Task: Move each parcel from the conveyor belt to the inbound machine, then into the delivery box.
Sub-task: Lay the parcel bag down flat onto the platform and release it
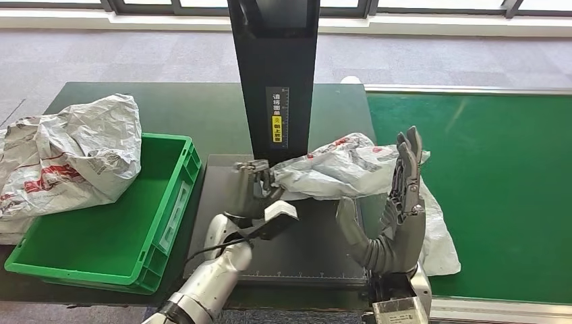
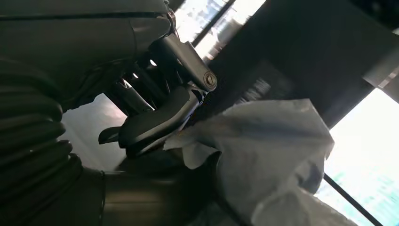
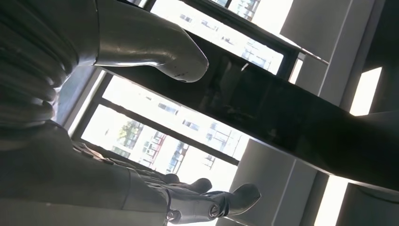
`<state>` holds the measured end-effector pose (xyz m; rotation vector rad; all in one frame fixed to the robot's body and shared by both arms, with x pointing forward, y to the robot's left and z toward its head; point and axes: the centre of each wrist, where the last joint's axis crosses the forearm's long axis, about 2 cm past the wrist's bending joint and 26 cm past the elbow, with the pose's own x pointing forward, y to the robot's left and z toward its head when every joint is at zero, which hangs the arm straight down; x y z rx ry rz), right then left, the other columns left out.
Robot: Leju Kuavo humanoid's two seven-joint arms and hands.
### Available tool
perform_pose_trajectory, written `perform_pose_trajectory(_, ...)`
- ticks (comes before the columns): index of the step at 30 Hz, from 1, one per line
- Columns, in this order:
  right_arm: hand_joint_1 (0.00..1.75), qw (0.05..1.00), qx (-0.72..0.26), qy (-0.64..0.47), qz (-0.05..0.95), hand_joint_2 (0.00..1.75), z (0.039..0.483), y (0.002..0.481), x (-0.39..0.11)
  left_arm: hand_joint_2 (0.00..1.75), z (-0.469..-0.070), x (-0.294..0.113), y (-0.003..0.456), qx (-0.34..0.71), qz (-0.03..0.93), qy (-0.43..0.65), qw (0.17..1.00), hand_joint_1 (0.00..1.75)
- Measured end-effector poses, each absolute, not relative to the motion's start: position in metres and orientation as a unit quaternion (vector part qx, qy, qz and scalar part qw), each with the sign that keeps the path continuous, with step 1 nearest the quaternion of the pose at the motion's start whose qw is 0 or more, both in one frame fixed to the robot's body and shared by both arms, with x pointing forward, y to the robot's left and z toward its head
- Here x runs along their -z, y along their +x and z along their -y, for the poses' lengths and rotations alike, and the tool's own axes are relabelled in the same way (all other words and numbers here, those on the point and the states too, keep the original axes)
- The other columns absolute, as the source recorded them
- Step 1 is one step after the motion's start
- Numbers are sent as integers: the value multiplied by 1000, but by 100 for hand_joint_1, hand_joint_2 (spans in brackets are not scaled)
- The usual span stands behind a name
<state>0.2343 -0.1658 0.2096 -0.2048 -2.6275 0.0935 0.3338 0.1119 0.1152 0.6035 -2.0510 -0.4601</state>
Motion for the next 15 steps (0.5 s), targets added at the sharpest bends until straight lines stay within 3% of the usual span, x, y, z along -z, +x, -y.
perform_pose_trajectory(15,0,266,-34,-95,959,175,178,226,-194,175,-195,-86,315,67,795,335,501,175)
